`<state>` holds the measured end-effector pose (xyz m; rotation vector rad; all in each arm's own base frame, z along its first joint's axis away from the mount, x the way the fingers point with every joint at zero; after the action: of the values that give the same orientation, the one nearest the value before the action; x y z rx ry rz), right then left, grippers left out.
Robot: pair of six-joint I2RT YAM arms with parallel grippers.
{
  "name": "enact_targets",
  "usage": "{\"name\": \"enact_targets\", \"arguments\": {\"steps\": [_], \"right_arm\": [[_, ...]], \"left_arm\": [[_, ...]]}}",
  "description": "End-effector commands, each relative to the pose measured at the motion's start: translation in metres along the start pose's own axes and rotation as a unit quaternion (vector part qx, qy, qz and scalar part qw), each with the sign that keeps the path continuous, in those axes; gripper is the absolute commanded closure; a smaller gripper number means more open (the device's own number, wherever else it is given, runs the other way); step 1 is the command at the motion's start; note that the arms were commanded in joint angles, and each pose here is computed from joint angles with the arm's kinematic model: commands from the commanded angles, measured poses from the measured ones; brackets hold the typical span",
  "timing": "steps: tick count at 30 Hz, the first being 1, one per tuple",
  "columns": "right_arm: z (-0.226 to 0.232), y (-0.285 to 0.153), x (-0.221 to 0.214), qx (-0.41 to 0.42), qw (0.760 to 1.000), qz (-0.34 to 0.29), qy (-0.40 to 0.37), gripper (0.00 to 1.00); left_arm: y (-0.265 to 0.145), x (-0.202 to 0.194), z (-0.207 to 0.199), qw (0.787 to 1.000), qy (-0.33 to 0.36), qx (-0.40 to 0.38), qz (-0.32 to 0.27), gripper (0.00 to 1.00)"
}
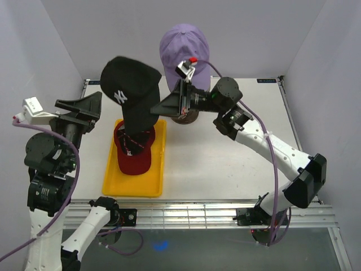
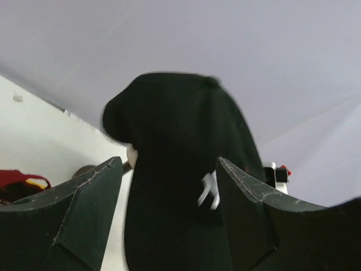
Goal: Stack the hats
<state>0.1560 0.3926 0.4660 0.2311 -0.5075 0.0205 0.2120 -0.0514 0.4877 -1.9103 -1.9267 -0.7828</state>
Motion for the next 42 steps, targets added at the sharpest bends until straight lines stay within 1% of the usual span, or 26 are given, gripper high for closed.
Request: {"name": "enact_targets", "arguments": {"steps": [1,2,3,4,5,7,8,10,11,14,17,20,22,28,32,36,39,42], "right_arm": [[0.076,-0.005,0.049,0.115,0.99,-0.021,-0.079,0.92],[0.065,-0.001,0.065,0.112,0.991,-0.024,-0.076,0.92],[0.071,-0.001,0.075,0.12,0.989,-0.03,-0.08,0.92],[0.098,-0.005,0.087,0.152,0.983,-0.038,-0.094,0.92],[0.083,-0.003,0.109,0.147,0.984,-0.056,-0.086,0.92],[0.095,-0.01,0.133,0.171,0.979,-0.073,-0.083,0.92],[0.097,-0.016,0.158,0.179,0.974,-0.099,-0.096,0.92],[0.096,-0.024,0.181,0.182,0.971,-0.126,-0.09,0.92],[0.092,-0.033,0.2,0.184,0.968,-0.149,-0.082,0.92],[0.081,-0.054,0.226,0.176,0.964,-0.184,-0.07,0.92],[0.063,-0.073,0.242,0.155,0.965,-0.205,-0.051,0.92],[0.047,-0.085,0.248,0.153,0.968,-0.199,-0.021,0.92],[0.044,-0.089,0.246,0.16,0.969,-0.19,-0.006,0.92],[0.028,-0.092,0.232,0.145,0.975,-0.166,0.015,0.92],[0.016,-0.099,0.222,0.132,0.977,-0.168,0.026,0.92],[0.013,-0.111,0.217,0.139,0.974,-0.175,0.037,0.92],[0.017,-0.124,0.216,0.151,0.971,-0.18,0.036,0.92],[0.019,-0.129,0.213,0.16,0.97,-0.177,0.038,0.92]], "left_arm": [[-0.001,0.014,0.002,0.999,-0.005,0.009,-0.037,0.23],[-0.001,0.012,0.004,0.999,-0.003,0.014,-0.033,0.23],[0.001,0.009,0.006,0.999,-0.002,0.018,-0.029,0.23],[0.001,0.008,0.007,0.999,-0.002,0.018,-0.027,0.22],[0.002,0.005,0.01,0.999,-0.001,0.022,-0.023,0.23],[0.002,0.003,0.012,1.0,-0.001,0.023,-0.02,0.23],[0.003,0.001,0.013,1.0,0.0,0.025,-0.016,0.23],[0.004,-0.001,0.015,1.0,0.004,0.028,-0.013,0.23],[0.004,-0.001,0.015,1.0,0.005,0.028,-0.012,0.23],[0.006,-0.003,0.016,1.0,0.011,0.029,-0.007,0.23],[0.007,-0.005,0.017,0.999,0.015,0.032,-0.005,0.23],[0.009,-0.008,0.018,0.999,0.015,0.032,0.001,0.23],[0.011,-0.011,0.019,0.999,0.016,0.032,0.006,0.23],[0.013,-0.017,0.02,0.999,0.01,0.029,0.018,0.23],[0.014,-0.022,0.022,0.999,0.008,0.029,0.026,0.22],[0.013,-0.024,0.021,0.999,0.008,0.026,0.03,0.23],[0.015,-0.026,0.022,0.999,0.011,0.027,0.035,0.23],[0.017,-0.03,0.025,0.999,0.012,0.029,0.041,0.23]]}}
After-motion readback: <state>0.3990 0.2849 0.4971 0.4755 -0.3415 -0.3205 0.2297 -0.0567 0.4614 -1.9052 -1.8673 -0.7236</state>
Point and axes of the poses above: each gripper's point midway between its finger pads, its own y axis out along the fingers, its own z axis along the line the jaws close on, x = y × z, the point moved 1 cm from there along -y, back along the fingers, and after that the axes turned 3 degrees about -y, right-handed, at the moved point
